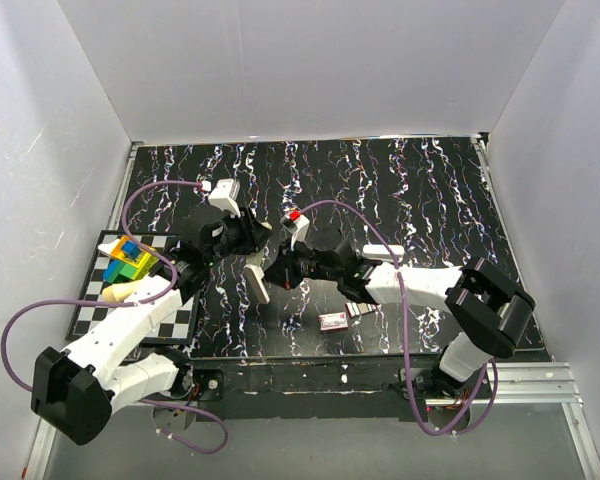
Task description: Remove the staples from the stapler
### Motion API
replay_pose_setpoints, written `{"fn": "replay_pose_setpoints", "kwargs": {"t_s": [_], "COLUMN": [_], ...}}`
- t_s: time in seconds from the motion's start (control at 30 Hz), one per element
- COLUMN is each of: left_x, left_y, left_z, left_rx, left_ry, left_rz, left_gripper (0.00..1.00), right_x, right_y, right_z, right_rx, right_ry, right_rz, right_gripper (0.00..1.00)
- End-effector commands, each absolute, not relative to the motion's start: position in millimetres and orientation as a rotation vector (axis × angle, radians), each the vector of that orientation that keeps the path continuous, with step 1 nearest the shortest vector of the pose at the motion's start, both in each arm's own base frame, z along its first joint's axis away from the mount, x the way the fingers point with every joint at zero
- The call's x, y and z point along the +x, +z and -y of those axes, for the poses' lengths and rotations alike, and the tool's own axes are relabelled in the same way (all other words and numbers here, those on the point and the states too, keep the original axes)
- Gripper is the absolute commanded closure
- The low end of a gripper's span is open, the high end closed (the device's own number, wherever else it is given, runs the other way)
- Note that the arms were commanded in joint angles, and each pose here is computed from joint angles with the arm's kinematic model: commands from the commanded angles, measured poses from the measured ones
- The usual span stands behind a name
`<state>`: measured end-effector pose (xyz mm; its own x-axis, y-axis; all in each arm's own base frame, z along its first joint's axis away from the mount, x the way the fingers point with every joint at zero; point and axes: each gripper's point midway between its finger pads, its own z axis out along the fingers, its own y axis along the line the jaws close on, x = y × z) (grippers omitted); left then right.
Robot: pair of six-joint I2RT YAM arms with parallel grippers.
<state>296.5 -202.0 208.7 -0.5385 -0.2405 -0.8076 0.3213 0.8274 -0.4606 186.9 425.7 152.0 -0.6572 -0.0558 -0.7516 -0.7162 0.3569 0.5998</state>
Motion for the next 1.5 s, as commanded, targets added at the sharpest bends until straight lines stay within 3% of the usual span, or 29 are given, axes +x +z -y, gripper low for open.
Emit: {"fn": "replay_pose_setpoints", "kwargs": {"t_s": [0.0,0.67,1.47], "left_x": [322.5,321.8,265.1], "left_y": [238.8,235.0,298.6], "left_z": [190.2,194.0,209.5], "left_rx": [-0.021,0.008,0.257], "left_ry": [-0.654,-0.658,-0.856], "left_rz": [-1.872,-1.889,-1.81], "left_gripper": [1.0,1.0,1.0], "right_x": [152.2,147.6,174.6], "right_y": [176.3,188.1,199.6], "right_z": [-443.5,-450.7,-386.9], "right_rx": [-0.779,-0.811,-0.795], "right_ry": [1.494,1.504,1.051], "right_rz": [-1.917,-1.895,-1.937], "right_gripper": [0.99,0.99,0.99]}}
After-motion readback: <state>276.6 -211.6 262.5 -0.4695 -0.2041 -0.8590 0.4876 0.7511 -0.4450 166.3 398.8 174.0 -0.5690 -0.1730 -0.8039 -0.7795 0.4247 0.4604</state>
